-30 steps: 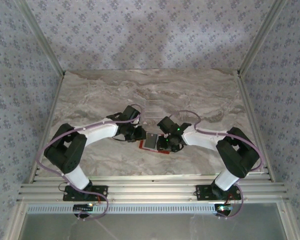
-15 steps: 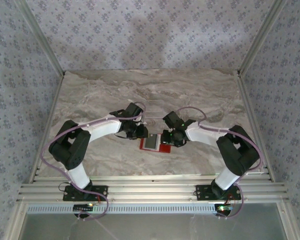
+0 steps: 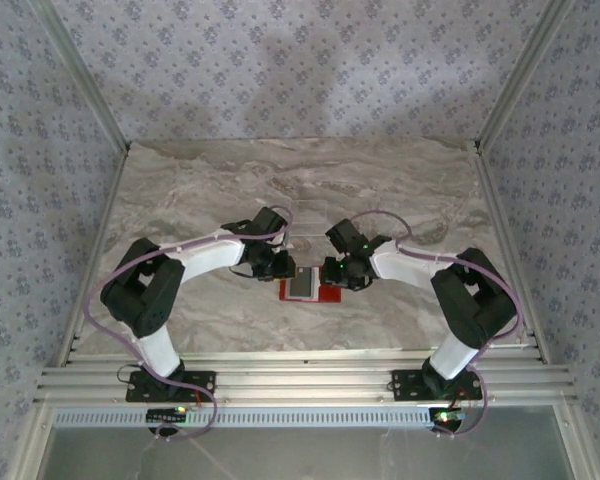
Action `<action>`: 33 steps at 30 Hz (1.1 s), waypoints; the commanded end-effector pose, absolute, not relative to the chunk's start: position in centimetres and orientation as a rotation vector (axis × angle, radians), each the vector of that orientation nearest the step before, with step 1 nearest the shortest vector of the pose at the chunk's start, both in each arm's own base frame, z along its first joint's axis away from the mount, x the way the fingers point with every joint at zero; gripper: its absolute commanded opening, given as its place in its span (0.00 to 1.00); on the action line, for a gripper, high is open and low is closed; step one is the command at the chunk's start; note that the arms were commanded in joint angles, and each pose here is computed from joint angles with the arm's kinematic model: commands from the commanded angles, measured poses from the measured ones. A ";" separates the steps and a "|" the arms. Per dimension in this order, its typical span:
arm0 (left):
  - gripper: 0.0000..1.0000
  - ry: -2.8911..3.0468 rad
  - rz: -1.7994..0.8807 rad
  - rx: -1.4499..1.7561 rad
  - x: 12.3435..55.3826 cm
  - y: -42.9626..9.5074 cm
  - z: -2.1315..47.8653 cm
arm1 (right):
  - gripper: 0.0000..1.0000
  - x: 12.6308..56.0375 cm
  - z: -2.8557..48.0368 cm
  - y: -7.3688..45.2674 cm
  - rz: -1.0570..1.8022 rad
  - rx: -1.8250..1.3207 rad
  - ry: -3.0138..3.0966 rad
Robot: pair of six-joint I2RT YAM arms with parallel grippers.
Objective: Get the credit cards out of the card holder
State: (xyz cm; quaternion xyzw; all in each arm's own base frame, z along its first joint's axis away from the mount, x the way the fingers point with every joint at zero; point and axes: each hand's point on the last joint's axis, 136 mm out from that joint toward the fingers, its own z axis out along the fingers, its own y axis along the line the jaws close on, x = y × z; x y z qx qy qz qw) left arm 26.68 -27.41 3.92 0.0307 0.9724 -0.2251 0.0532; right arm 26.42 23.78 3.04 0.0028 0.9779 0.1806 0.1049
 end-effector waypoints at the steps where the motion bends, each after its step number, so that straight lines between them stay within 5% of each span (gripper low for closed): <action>1: 0.25 2.985 -0.607 0.125 26.6 -26.9 3.2 | 0.31 26.8 4.8 24.5 0.562 0.010 2.852; 9: 0.25 3.005 -0.587 0.119 26.2 -26.5 2.1 | 0.31 26.6 5.4 27.3 0.719 0.034 2.844; 33: 0.25 3.017 -0.586 0.108 25.6 -26.2 1.9 | 0.34 26.8 2.2 28.1 0.614 0.020 2.922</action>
